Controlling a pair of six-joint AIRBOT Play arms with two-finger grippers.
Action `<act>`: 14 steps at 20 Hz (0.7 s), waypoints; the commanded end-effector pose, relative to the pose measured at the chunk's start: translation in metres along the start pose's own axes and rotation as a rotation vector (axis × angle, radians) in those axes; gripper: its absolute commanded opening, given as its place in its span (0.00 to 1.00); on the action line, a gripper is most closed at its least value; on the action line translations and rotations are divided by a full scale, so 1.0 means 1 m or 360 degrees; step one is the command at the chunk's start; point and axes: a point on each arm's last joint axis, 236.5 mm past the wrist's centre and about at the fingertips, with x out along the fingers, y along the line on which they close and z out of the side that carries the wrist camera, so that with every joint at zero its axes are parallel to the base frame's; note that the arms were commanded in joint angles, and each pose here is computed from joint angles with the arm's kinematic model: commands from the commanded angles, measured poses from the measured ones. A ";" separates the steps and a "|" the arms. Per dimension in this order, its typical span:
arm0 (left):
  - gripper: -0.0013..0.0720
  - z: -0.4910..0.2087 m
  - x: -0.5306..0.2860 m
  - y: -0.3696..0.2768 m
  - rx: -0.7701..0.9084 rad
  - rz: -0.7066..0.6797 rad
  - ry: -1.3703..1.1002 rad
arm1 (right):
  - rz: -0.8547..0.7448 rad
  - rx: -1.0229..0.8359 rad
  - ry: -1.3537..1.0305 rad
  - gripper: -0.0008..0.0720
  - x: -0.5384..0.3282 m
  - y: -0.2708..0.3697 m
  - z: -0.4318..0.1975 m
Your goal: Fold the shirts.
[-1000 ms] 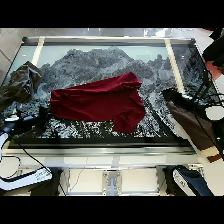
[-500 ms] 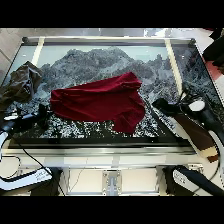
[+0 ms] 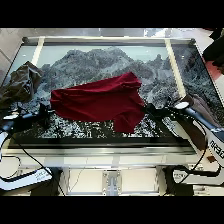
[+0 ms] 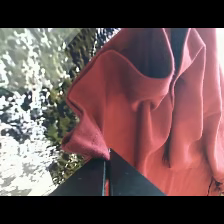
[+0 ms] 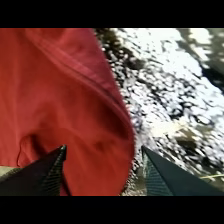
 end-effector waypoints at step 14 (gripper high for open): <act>0.03 -0.004 -0.222 -0.213 0.1055 -0.0600 -0.0423 | 0.0226 -0.1343 -0.0667 0.03 -0.277 0.239 -0.022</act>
